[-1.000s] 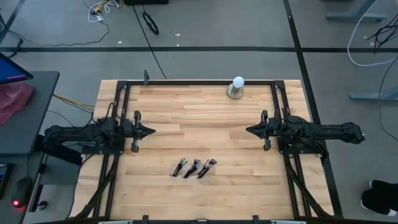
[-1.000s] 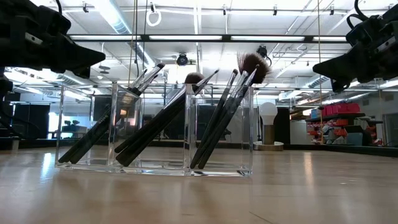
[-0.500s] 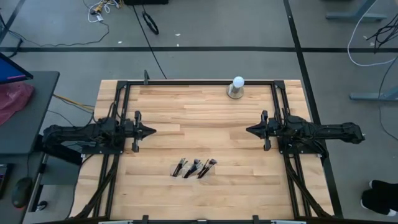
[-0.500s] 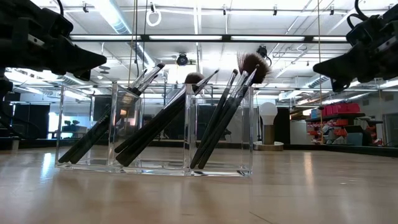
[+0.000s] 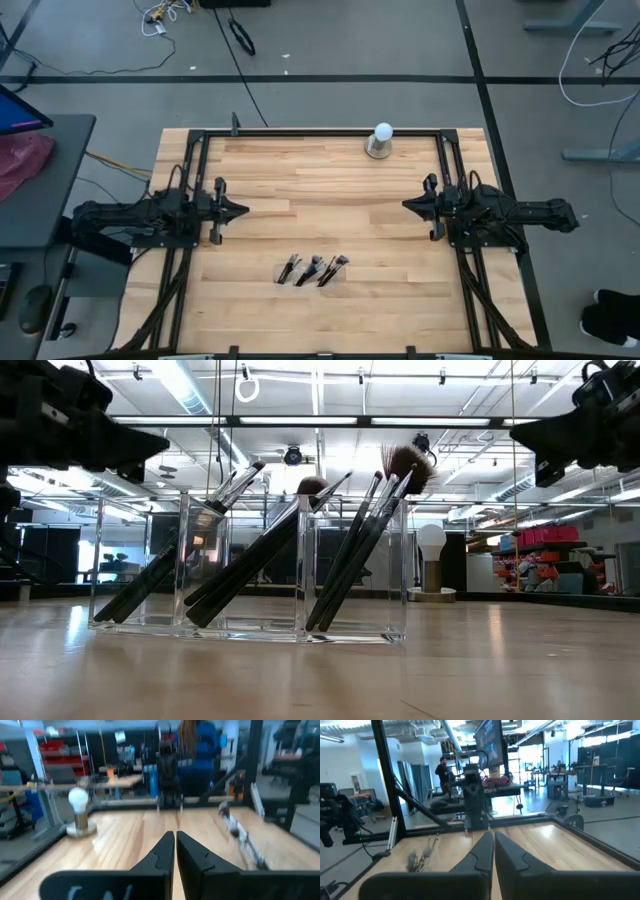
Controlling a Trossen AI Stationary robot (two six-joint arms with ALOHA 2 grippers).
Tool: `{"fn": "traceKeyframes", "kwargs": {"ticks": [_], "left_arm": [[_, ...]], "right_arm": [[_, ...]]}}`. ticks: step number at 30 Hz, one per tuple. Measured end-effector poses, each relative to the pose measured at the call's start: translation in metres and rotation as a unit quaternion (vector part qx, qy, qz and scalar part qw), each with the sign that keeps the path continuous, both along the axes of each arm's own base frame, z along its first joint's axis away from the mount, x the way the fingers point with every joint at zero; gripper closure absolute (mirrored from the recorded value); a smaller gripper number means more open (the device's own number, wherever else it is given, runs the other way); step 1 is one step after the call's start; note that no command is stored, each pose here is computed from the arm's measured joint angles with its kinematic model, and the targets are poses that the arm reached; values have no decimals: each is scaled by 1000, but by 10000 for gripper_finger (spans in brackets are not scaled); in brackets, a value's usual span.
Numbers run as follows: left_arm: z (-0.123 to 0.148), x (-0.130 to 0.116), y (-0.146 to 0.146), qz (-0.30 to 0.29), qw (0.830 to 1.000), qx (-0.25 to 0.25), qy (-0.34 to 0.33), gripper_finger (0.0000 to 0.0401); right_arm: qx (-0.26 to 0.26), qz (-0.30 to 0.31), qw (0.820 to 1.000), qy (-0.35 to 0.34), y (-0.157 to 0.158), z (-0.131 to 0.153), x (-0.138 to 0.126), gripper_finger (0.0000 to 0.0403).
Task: Put items in baskets/containers
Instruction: Return to Home Position
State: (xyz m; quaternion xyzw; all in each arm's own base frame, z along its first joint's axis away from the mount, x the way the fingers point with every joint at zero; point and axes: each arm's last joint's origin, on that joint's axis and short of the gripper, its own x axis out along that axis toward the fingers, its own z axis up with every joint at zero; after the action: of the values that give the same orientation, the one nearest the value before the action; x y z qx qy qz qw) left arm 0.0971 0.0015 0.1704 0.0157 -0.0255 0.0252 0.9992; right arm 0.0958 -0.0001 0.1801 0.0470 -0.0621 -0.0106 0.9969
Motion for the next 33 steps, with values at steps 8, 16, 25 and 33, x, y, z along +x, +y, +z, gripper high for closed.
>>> {"fn": "traceKeyframes", "kwargs": {"ticks": [8, 16, 25, 33], "left_arm": [[3, 0, 0, 0, 1000, -1, -15, 376], [3, 0, 0, 1, 1000, -1, -13, 376], [3, 0, 0, 1, 1000, -2, -13, 376], [3, 0, 0, 1, 1000, -2, -13, 376]], "right_arm": [[0, 0, 1000, 4, 0, -1, 0, 382], [0, 0, 1000, 11, 0, -2, 1, 382], [0, 0, 1000, 11, 0, -2, 1, 382], [0, 0, 1000, 12, 0, -2, 1, 382]]}}
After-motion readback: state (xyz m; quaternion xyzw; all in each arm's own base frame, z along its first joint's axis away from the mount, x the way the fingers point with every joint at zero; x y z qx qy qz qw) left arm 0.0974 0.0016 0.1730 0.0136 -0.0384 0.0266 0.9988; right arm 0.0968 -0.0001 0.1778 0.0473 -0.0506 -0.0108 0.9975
